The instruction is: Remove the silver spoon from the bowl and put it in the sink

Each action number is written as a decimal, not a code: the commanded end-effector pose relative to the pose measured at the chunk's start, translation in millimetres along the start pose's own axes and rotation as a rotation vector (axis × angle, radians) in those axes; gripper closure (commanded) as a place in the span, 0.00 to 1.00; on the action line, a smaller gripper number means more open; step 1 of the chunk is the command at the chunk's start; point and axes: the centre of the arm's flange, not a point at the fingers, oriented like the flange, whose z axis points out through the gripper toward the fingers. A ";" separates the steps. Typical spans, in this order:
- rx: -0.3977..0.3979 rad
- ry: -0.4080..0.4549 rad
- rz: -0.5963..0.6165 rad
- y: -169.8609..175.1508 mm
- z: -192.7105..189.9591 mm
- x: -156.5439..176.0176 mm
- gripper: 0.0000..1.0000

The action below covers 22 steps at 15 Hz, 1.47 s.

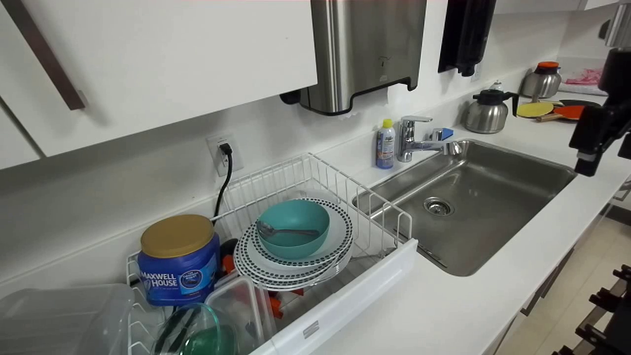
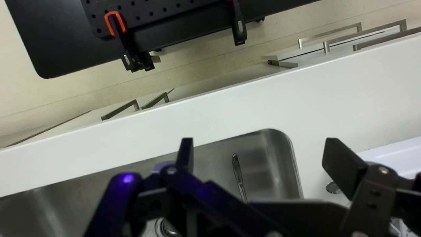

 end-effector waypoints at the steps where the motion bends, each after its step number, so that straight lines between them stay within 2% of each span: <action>1: 0.000 0.000 0.000 0.0 0.0 0.0 0.00; 5: 0.016 0.044 -0.041 -29.9 -9.3 11.6 0.00; 11: 0.100 0.149 -0.121 -108.2 -9.5 34.5 0.00; 19: 0.311 0.154 0.003 -218.5 3.3 74.6 0.00; 21: 0.340 0.131 0.000 -235.3 4.6 81.4 0.00; 22: 0.300 0.155 -0.017 -209.2 7.4 65.5 0.00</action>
